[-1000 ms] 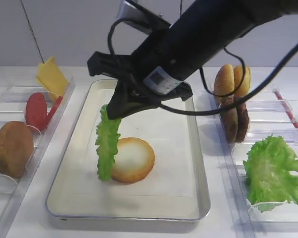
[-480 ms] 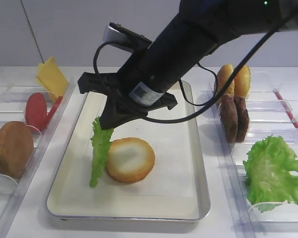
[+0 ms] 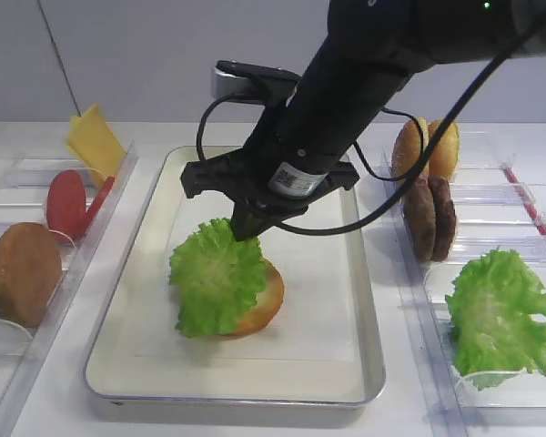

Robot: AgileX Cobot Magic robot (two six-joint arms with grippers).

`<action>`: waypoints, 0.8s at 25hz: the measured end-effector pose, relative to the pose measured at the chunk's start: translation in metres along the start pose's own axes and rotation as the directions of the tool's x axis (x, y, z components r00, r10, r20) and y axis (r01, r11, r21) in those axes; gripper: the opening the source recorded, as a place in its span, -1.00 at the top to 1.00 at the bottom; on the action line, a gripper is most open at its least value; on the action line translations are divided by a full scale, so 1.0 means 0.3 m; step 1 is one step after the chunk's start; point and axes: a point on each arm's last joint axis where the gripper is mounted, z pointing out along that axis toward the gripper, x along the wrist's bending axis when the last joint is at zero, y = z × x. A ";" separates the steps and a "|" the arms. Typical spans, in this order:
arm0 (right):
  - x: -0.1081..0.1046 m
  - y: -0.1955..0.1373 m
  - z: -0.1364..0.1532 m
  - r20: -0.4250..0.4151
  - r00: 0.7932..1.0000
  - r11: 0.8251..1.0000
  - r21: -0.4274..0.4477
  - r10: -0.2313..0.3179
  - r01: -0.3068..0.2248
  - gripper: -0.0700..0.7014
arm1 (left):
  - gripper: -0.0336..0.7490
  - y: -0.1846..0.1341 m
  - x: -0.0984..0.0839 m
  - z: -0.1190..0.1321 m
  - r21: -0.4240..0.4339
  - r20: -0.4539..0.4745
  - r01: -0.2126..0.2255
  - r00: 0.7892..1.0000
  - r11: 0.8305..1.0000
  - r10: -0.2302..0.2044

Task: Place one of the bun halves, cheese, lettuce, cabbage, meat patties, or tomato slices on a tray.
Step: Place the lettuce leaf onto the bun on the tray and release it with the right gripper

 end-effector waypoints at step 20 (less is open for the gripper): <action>-0.037 0.000 -0.002 0.123 0.992 1.000 0.001 -0.027 0.027 0.68 | 0.08 0.000 0.000 0.000 0.000 0.000 0.000 1.000 1.000 0.000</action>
